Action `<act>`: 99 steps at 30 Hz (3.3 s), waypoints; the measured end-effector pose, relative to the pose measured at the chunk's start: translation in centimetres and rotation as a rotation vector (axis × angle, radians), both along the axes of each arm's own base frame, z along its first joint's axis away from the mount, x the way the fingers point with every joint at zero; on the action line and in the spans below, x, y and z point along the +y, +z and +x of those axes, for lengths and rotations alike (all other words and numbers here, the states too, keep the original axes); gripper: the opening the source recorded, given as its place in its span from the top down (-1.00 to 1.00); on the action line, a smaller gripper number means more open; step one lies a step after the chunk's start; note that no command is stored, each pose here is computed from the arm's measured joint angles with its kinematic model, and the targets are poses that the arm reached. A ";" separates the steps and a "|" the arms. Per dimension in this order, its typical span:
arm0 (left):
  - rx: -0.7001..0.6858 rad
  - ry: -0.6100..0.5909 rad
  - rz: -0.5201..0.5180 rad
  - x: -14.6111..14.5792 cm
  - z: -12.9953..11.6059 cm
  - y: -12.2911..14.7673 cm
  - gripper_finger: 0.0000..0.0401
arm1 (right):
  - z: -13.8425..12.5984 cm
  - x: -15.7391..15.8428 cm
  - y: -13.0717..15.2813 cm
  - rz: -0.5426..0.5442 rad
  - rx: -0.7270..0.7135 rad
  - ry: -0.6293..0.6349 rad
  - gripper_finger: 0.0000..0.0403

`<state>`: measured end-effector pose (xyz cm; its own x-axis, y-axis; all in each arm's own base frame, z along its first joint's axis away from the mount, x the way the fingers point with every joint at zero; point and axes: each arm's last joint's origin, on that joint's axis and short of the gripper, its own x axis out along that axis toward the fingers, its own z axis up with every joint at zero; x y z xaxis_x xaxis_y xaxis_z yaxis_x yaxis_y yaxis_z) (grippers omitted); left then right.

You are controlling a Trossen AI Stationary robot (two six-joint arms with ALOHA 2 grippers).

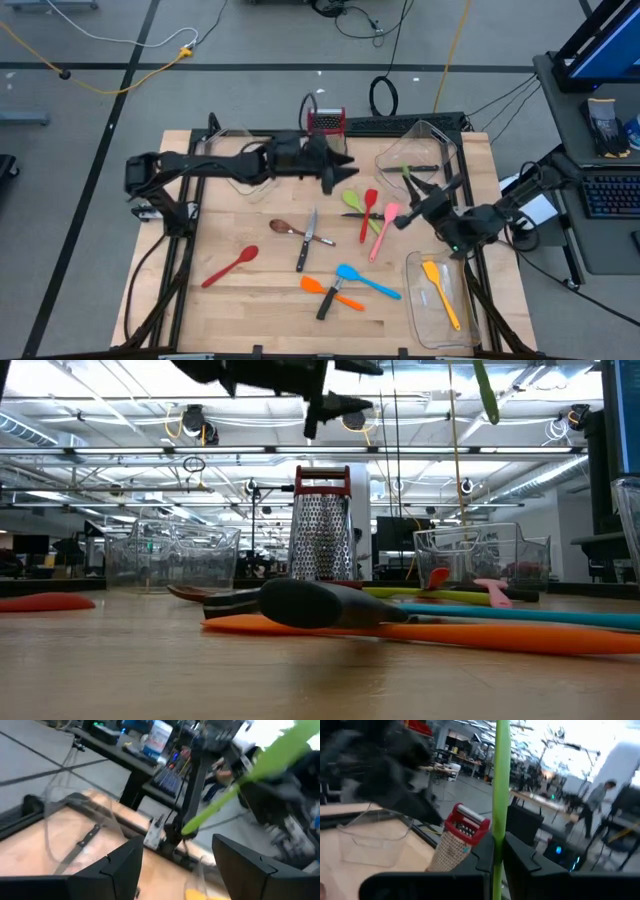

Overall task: Pick & Place Kitchen Items
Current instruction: Put the green spatula into the bottom transparent bin

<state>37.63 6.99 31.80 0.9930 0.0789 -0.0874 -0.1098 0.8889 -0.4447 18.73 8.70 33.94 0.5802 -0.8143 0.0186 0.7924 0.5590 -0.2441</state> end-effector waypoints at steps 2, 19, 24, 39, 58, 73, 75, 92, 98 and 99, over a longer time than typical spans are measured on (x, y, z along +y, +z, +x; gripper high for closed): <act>0.048 0.022 0.035 -1.5 -0.5 0.4 -0.21 | -0.4 0.4 0.1 0.045 -0.035 -0.013 0.93; 0.266 0.081 0.311 -11.5 -6.4 3.5 -0.21 | -2.4 3.3 0.9 0.264 -0.285 0.159 0.93; 0.296 0.065 0.324 -12.7 -7.0 3.4 -0.21 | -2.4 4.4 0.4 0.260 -0.271 0.195 0.93; 0.271 0.025 0.277 -14.3 -7.2 3.4 -0.21 | -0.3 6.4 -0.9 0.234 -0.385 0.568 0.93; 0.239 0.002 0.255 -15.8 -7.5 3.6 -0.21 | 2.4 1.1 0.0 0.905 0.104 0.683 0.93; 0.239 0.017 0.265 -15.7 -7.5 3.7 -0.21 | -1.5 2.6 -2.9 1.573 0.366 0.316 0.93; 0.239 0.017 0.270 -15.7 -7.5 3.7 -0.21 | -2.1 3.2 -3.0 1.630 0.391 0.274 0.93; 0.231 -0.011 0.304 -16.4 -7.7 3.7 -0.21 | -7.2 6.3 -5.7 1.786 0.463 -0.170 0.93; 0.213 -0.010 0.304 -16.5 -7.7 3.9 -0.21 | -7.3 6.4 -8.4 1.793 0.450 -0.202 0.93; 0.212 -0.010 0.303 -16.5 -7.7 3.9 -0.21 | -7.3 6.4 -8.9 1.790 0.452 -0.206 0.93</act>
<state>29.95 -9.47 35.71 0.9562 0.1229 -0.2656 -0.1616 0.9784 -0.1290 11.44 15.12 24.99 0.1974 0.2631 -0.9444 0.9238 0.2725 0.2690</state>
